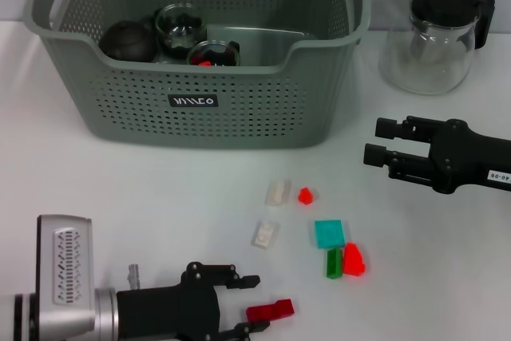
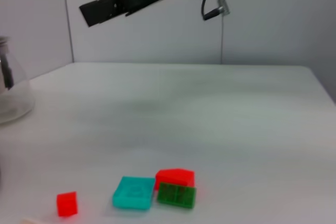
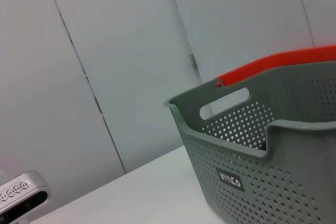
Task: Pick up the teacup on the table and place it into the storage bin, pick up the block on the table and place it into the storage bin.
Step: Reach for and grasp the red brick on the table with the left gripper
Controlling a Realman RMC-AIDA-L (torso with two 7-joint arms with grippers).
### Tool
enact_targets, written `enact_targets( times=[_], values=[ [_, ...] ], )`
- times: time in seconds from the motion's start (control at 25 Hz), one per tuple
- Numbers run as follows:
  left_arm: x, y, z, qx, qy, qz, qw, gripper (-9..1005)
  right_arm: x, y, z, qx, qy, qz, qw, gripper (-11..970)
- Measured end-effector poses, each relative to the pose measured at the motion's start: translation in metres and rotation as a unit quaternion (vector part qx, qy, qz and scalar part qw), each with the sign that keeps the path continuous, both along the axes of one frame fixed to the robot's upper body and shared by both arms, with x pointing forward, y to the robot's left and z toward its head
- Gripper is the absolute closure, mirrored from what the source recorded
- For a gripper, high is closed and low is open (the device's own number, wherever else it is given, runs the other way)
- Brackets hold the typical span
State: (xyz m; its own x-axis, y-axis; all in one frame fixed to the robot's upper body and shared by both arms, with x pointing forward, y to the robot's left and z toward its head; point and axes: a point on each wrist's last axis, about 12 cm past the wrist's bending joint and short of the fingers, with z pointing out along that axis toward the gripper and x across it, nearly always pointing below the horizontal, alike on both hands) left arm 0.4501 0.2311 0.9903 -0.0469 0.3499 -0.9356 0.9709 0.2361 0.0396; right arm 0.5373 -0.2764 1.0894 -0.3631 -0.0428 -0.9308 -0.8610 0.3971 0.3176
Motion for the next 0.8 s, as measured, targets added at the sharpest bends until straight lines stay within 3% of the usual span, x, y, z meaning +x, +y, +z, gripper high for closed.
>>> enact_targets(
  times=[0.8],
  values=[
    [-0.0069,0.0033,-0.0076,0.016,0.008,0.012,1.000,475,0.0031,0.0025,0.0025,0.000,-0.003,0.004,1.000,321]
  ],
)
